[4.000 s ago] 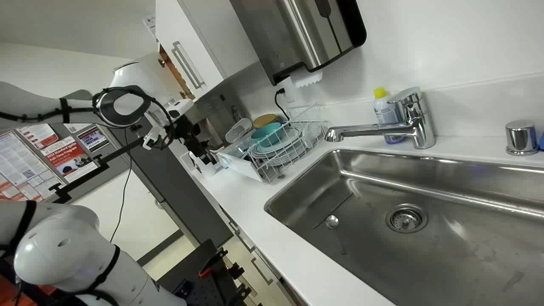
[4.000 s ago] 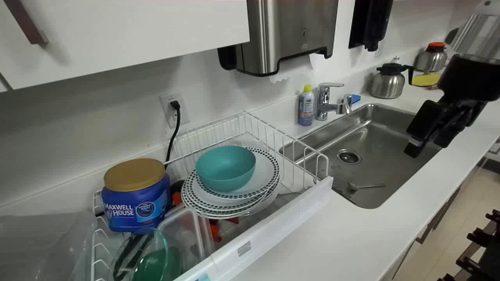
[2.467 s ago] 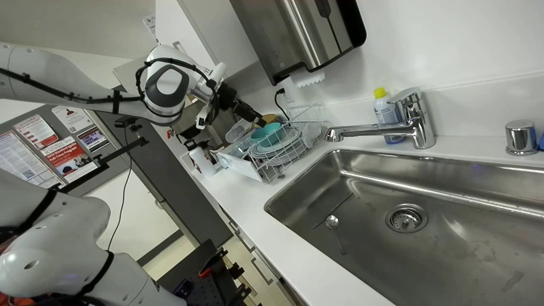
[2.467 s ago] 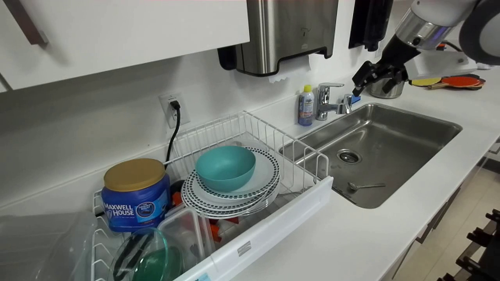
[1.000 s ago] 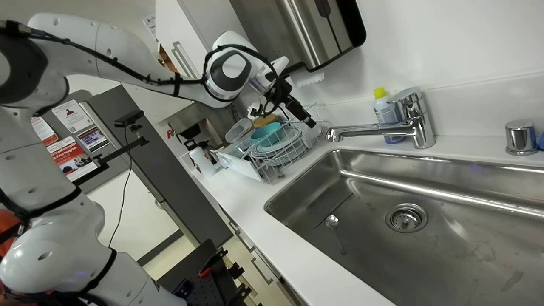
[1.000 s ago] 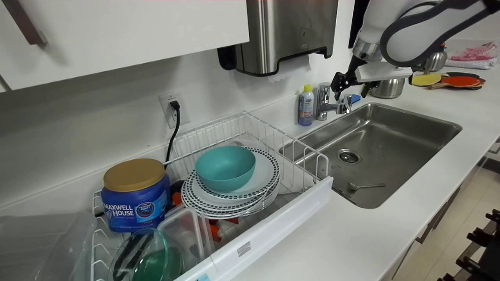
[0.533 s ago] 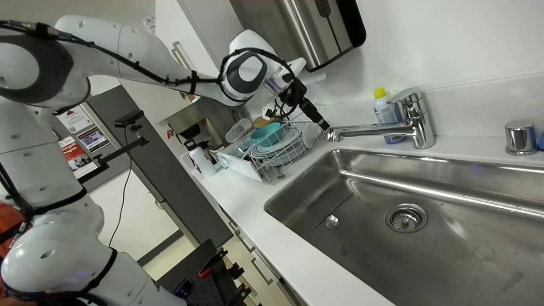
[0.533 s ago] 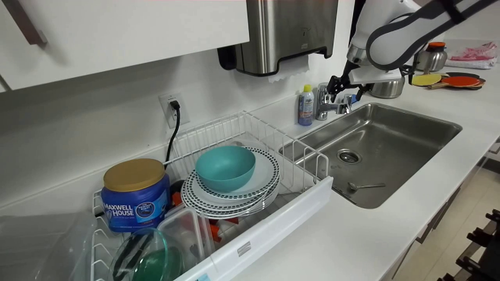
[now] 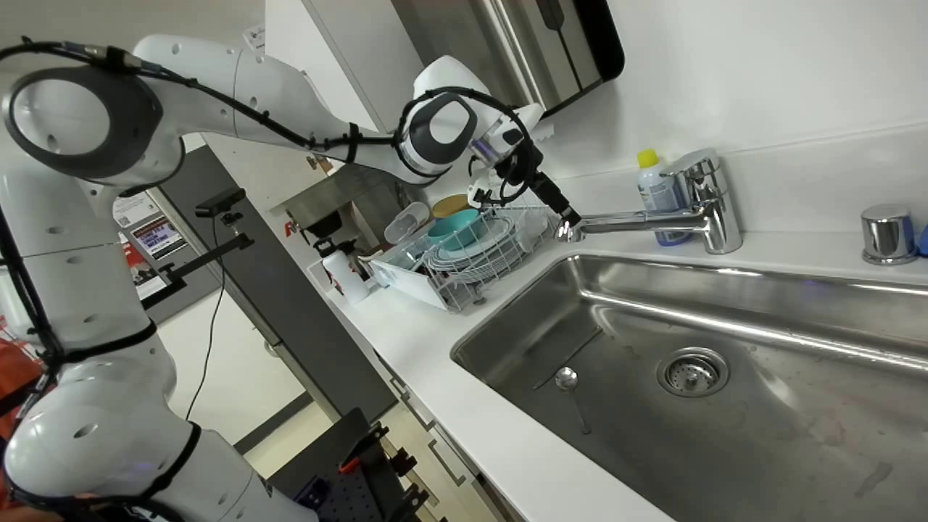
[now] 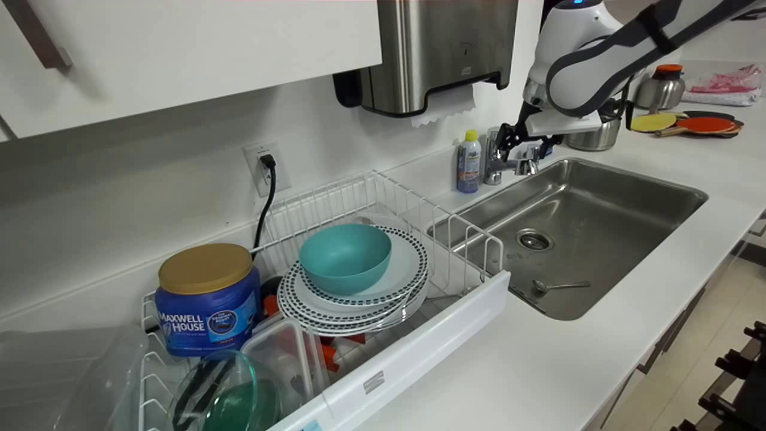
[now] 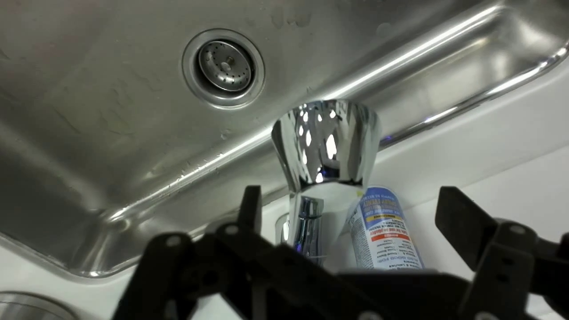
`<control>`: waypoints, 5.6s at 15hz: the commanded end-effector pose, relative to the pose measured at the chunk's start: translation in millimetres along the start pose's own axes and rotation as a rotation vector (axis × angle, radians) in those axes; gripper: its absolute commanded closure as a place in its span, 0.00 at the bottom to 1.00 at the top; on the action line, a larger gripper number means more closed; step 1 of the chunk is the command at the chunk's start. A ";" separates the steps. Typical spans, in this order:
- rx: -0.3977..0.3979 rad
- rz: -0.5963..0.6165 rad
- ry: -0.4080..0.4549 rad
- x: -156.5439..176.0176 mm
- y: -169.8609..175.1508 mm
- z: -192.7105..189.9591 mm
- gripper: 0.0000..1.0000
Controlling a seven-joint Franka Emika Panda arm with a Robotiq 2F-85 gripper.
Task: Turn the tap nozzle to the right
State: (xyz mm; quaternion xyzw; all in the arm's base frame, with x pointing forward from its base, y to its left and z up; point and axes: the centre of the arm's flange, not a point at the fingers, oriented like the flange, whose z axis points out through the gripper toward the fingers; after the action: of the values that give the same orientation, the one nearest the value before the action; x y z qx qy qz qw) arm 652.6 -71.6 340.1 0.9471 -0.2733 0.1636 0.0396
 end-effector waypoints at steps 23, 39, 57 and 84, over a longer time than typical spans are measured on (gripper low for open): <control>-0.090 -0.078 -0.042 34.0 87.6 15.8 0.79; -0.076 -0.186 -0.066 48.7 87.3 34.2 0.79; -0.012 -0.407 -0.253 127.0 182.6 70.1 0.79; 0.078 -0.664 -0.357 183.6 219.6 72.2 0.79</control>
State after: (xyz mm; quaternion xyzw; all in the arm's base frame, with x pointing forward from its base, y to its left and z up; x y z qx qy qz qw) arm 691.8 -323.5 338.5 0.9957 0.0918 -0.0075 -0.0031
